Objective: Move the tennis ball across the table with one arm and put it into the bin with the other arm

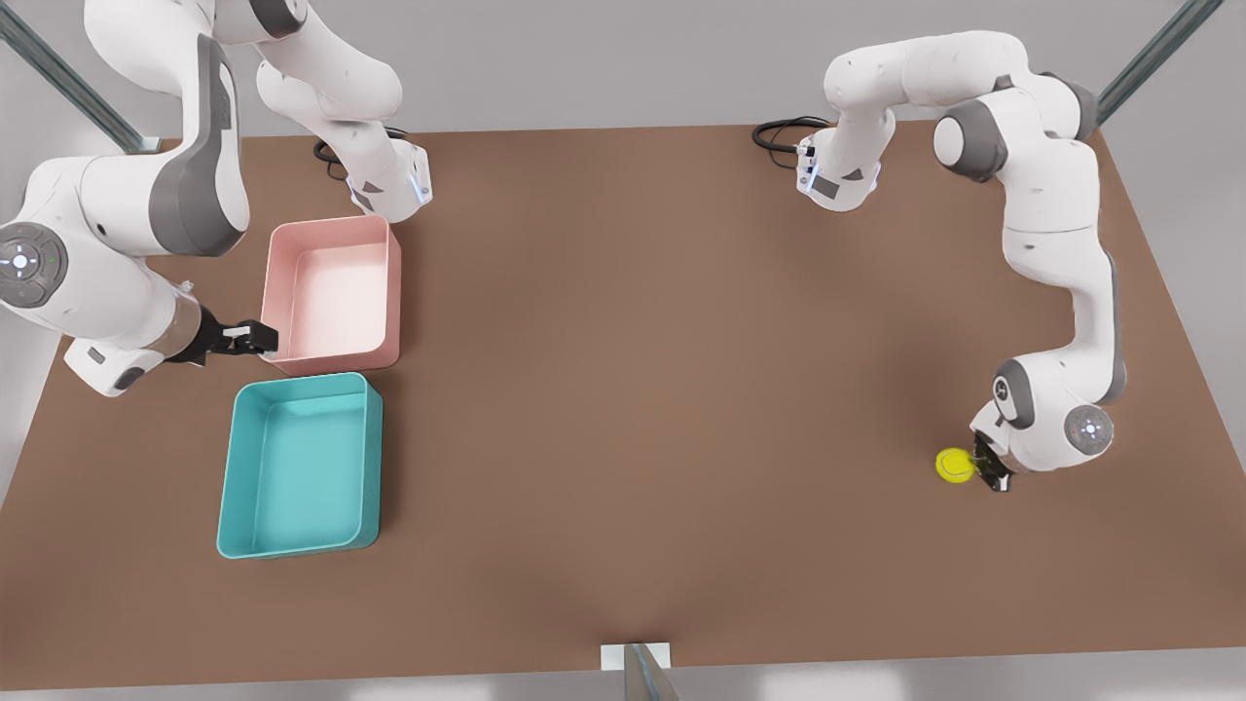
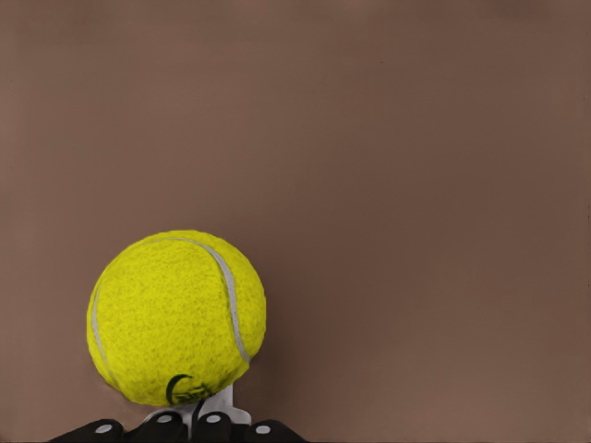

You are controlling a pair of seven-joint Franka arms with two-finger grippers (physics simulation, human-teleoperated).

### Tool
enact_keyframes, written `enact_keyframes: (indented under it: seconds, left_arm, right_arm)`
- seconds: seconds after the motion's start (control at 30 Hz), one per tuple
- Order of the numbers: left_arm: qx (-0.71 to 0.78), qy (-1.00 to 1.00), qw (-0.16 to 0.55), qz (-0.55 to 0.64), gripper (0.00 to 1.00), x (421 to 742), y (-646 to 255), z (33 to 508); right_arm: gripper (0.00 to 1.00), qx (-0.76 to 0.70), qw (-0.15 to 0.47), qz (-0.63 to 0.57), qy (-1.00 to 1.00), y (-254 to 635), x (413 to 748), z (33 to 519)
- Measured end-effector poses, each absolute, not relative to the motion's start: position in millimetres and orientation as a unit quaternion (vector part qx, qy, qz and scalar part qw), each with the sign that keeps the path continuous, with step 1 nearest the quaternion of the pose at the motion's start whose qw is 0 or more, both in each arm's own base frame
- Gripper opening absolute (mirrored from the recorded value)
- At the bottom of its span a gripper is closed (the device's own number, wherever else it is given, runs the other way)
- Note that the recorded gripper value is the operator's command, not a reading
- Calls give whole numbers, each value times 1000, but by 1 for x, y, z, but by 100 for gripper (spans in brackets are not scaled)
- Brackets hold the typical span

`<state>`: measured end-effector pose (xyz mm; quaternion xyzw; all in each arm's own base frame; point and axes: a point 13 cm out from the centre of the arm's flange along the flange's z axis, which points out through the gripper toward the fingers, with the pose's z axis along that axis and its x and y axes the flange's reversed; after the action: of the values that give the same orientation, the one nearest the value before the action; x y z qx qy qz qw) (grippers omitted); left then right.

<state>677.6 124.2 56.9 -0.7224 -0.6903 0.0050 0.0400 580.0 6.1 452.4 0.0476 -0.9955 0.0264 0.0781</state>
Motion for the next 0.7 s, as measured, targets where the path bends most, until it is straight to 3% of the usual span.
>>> enact_keyframes:
  seconds: [0.1,0.27,0.3,0.33,0.4,0.47,0.53,0.7]
  left_arm:
    - [-755,-655,10,6,21,698,-23,115]
    - [-695,-719,11,13,21,698,-49,157]
    - [-660,-751,-6,9,77,704,-43,197]
    - [-615,-788,-20,-10,100,706,-13,258]
    - [-511,-858,-39,-21,100,698,42,357]
    - [-472,-880,-45,-24,100,687,19,447]
    - [-440,-898,-15,-3,100,662,-7,468]
    - [-338,-937,78,38,100,596,-18,452]
  right_arm:
    - [100,48,78,26,-995,6,580,452]
    - [100,50,81,26,-995,6,579,451]
    - [100,50,81,26,-995,6,579,450]
    - [100,51,82,26,-995,6,579,450]
    - [100,51,83,26,-995,6,578,449]
    - [100,51,83,25,-995,5,578,449]
    - [100,51,85,25,-995,5,578,447]
    - [100,84,96,6,-992,50,605,415]
